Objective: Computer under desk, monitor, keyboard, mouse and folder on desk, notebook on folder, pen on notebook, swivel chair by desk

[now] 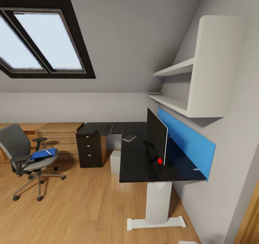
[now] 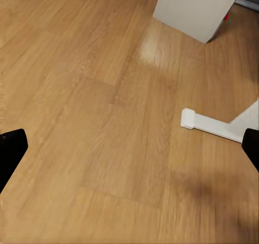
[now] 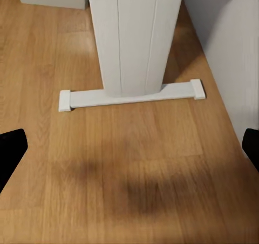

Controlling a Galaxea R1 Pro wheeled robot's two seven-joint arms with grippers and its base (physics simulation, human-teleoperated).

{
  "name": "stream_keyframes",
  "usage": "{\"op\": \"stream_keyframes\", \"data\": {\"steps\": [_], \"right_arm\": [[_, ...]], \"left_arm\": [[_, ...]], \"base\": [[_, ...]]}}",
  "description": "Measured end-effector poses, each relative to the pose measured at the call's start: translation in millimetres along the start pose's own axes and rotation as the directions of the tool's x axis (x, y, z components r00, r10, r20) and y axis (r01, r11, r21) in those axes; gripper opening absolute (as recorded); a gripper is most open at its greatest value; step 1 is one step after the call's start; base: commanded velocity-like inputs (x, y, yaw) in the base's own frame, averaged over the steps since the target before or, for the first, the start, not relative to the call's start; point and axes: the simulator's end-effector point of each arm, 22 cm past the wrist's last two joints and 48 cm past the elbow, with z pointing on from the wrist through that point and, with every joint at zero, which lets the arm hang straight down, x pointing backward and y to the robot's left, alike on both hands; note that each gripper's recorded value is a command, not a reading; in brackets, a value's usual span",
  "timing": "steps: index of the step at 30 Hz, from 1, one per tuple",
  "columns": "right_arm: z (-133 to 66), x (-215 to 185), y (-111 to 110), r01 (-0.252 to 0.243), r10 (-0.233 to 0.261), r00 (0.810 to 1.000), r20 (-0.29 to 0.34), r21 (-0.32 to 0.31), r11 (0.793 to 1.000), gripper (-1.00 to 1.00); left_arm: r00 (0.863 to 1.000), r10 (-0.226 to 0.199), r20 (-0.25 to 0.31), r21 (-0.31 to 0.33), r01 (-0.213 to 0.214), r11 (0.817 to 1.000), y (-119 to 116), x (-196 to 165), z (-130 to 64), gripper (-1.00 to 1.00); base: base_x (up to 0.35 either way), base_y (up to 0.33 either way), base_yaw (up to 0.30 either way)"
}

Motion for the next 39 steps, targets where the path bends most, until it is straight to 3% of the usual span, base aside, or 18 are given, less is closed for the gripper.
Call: {"op": "stream_keyframes", "data": {"steps": [4, 14, 23, 39], "right_arm": [[-1.5, 0, 18, -0.015, 0.015, 1.0, -0.002, -0.017, 1.0, 1.0], [-1.3, 2, 18, -0.01, 0.01, 1.0, -0.004, -0.02, 1.0, 1.0], [-1.8, 2, 20, -0.009, 0.009, 1.0, -0.004, -0.023, 1.0, 1.0], [-1.6, 4, 22, -0.009, 0.009, 1.0, -0.008, -0.025, 1.0, 1.0]], "left_arm": [[1.0, 0.009, 0.002, -0.004, -0.009, 1.0, 6, -2, 0.1, 1.0], [1.0, 0.009, -0.001, -0.005, -0.009, 1.0, 7, -1, 0.2, 1.0], [1.0, 0.01, -0.001, -0.004, -0.01, 1.0, 6, -1, -0.1, 1.0], [1.0, 0.01, -0.004, -0.006, -0.01, 1.0, 7, 0, 0.0, 1.0]], "base": [[0.0, 0.12, 0.229], [0.01, 0.299, 0.077], [0.181, 0.275, 0.004], [0.025, 0.076, 0.159]]}}
